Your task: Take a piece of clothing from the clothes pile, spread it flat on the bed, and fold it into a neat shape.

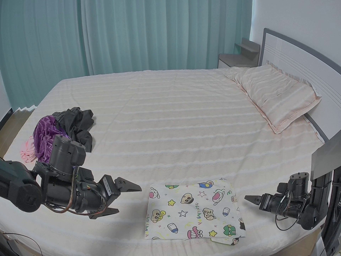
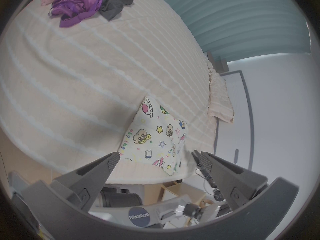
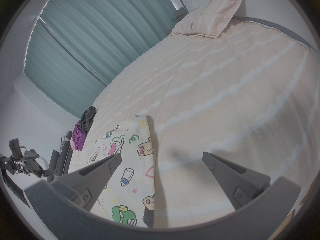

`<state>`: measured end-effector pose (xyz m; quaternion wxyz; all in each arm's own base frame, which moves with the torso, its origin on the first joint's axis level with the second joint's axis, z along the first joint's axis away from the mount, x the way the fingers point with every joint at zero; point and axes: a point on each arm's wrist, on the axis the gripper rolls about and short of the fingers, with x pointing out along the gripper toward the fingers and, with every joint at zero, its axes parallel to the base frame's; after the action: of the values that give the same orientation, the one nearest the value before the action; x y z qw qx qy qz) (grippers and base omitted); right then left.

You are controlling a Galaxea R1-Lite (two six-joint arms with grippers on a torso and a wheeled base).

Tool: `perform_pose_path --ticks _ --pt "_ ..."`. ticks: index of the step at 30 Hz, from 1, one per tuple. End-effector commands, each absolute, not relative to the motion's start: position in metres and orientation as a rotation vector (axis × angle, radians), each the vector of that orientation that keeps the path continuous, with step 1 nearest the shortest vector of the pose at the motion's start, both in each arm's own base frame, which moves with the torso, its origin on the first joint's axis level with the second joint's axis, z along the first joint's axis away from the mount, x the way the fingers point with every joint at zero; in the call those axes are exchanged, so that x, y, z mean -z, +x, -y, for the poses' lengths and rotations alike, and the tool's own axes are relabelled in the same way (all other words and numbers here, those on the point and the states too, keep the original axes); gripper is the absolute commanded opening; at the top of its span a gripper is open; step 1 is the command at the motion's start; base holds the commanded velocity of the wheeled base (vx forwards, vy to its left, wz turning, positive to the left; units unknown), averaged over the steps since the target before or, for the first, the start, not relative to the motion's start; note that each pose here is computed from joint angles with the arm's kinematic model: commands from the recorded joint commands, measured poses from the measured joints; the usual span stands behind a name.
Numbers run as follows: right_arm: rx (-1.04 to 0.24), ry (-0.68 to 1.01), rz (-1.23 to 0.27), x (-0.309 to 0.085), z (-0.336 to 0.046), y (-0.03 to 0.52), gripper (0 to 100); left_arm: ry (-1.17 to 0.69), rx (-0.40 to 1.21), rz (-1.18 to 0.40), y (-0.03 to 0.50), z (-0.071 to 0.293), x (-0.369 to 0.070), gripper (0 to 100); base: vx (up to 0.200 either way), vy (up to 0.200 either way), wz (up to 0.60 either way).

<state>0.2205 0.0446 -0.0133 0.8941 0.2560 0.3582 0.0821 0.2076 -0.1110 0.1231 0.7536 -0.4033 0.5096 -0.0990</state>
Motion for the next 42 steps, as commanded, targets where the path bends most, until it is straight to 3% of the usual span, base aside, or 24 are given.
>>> perform_pose_path --ticks 1,10,19,23,40,41,42 --pt "-0.203 0.537 -0.720 0.019 -0.052 0.235 100 -0.754 0.120 -1.161 0.234 0.124 -0.083 100 0.000 0.000 0.00" --pt "-0.296 0.517 -0.758 0.035 -0.074 0.243 100 -0.744 0.182 -1.124 0.255 0.145 -0.033 100 0.000 0.000 0.00" --pt "-0.349 0.518 -0.799 0.053 -0.085 0.252 100 -0.581 0.250 -1.057 0.246 0.164 0.007 100 0.000 0.000 0.00" --pt "-0.359 0.512 -0.810 0.059 -0.088 0.252 100 -0.497 0.231 -1.041 0.245 0.168 0.016 100 0.000 0.000 0.00" --pt "-0.472 0.496 -0.830 0.066 -0.111 0.255 100 -0.448 0.304 -0.984 0.254 0.185 0.026 100 0.000 0.000 0.00" --pt "-0.472 0.498 -0.828 0.066 -0.111 0.256 0 -0.448 0.308 -0.983 0.253 0.187 0.025 100 0.000 0.000 0.00" --pt "-0.472 0.498 -0.828 0.066 -0.111 0.256 0 -0.449 0.312 -0.985 0.253 0.188 0.025 0 0.000 0.000 0.00"
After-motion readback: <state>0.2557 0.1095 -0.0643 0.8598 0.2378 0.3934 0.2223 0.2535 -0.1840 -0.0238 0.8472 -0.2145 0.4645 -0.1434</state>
